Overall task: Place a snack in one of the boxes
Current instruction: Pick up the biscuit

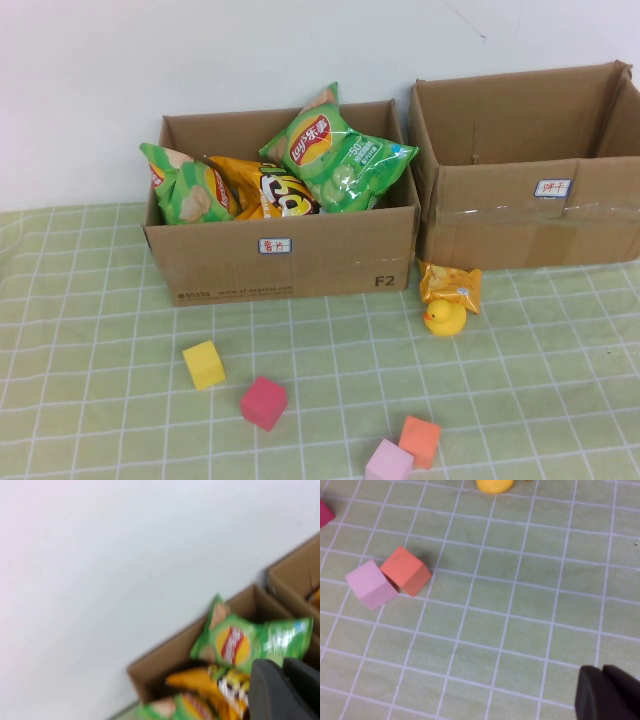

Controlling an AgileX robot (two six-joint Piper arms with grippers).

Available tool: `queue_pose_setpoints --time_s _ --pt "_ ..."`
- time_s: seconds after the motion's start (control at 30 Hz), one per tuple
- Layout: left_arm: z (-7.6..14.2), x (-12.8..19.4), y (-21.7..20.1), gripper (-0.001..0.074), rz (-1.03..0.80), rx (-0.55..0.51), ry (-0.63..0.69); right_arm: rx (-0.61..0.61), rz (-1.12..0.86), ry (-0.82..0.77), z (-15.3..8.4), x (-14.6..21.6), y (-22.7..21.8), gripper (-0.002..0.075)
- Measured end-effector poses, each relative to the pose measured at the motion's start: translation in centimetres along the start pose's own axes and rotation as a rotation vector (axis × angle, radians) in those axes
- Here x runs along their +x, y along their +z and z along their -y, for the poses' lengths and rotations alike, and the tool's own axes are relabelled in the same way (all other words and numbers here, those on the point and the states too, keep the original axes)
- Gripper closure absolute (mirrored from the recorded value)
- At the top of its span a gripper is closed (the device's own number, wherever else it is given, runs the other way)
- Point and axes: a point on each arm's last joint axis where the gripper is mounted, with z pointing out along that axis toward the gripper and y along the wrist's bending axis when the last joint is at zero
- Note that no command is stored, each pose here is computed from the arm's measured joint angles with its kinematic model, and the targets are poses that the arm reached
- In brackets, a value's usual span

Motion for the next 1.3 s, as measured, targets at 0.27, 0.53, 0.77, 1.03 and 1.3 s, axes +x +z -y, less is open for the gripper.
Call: queue_pose_setpoints --time_s 0.27,0.53,0.77,1.03,1.3 --pt "-0.2 6.7 -2.4 0.0706 -0.215 0.018 0.061 0.002 0.004 0.006 0.0 0.0 0.0 0.0728" --pt "2.0 19.7 -0.6 0.0706 -0.332 0.025 -0.040 0.063 0.163 0.013 0.6 -1.4 -0.1 0.0728" --pt "3.1 29.5 -0.7 0.0706 -0.313 0.035 -0.103 0.176 0.497 0.111 2.0 -4.5 -0.3 0.0728" --pt "1.7 33.7 -2.5 0.0706 -0.213 -0.091 -0.080 0.170 0.256 0.151 3.2 -5.7 5.0 0.0728" --pt "0.3 34.9 -5.2 0.0706 -0.113 -0.148 -0.100 0.117 0.062 0.196 4.2 -9.0 10.1 0.0728"
